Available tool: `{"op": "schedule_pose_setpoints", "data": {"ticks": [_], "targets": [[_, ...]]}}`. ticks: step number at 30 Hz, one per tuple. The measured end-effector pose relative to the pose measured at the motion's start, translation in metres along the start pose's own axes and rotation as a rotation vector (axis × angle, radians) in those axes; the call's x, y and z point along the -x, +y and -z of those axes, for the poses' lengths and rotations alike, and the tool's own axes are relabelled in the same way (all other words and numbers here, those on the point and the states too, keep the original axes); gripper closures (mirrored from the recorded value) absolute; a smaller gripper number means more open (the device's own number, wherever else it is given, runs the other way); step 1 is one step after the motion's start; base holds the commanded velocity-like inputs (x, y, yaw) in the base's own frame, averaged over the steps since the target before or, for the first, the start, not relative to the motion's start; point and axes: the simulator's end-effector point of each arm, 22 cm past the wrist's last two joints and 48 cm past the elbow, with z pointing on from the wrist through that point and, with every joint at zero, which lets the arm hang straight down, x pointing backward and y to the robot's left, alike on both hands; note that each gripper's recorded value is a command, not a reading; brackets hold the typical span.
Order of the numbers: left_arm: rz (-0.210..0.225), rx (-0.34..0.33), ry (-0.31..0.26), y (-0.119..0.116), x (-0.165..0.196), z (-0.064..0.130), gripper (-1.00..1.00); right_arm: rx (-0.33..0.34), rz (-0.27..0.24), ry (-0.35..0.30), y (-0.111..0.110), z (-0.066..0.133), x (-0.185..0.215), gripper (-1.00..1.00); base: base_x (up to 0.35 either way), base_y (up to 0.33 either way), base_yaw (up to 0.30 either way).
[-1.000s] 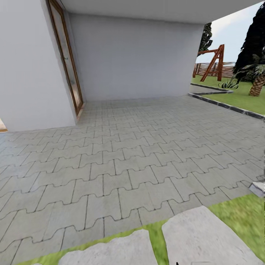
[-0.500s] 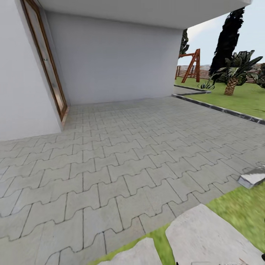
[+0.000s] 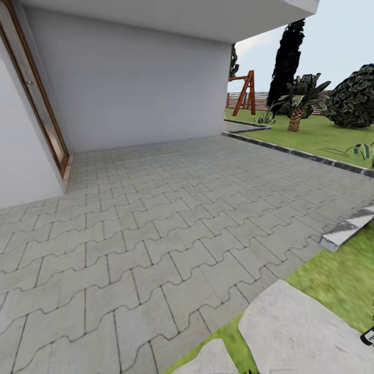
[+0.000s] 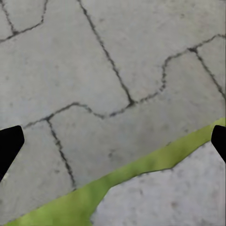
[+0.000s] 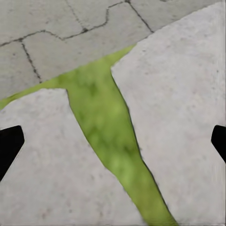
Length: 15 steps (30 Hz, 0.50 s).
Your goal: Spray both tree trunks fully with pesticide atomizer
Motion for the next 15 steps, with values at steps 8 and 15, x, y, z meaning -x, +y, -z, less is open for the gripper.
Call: {"op": "schedule_pose_setpoints", "data": {"ticks": [8,15], "targets": [[0.000,0.000,0.000,-0.0001,-0.0001,0.0000,-1.00,0.000,0.000,0.000,0.0000,0.0000,0.0001,-1.00,0.000,0.239,-0.263],[0.000,0.000,0.000,0.0000,-0.0001,0.0000,-1.00,0.000,0.000,0.001,-0.0001,0.0001,-0.0006,-1.00,0.000,0.021,-0.263]]}}
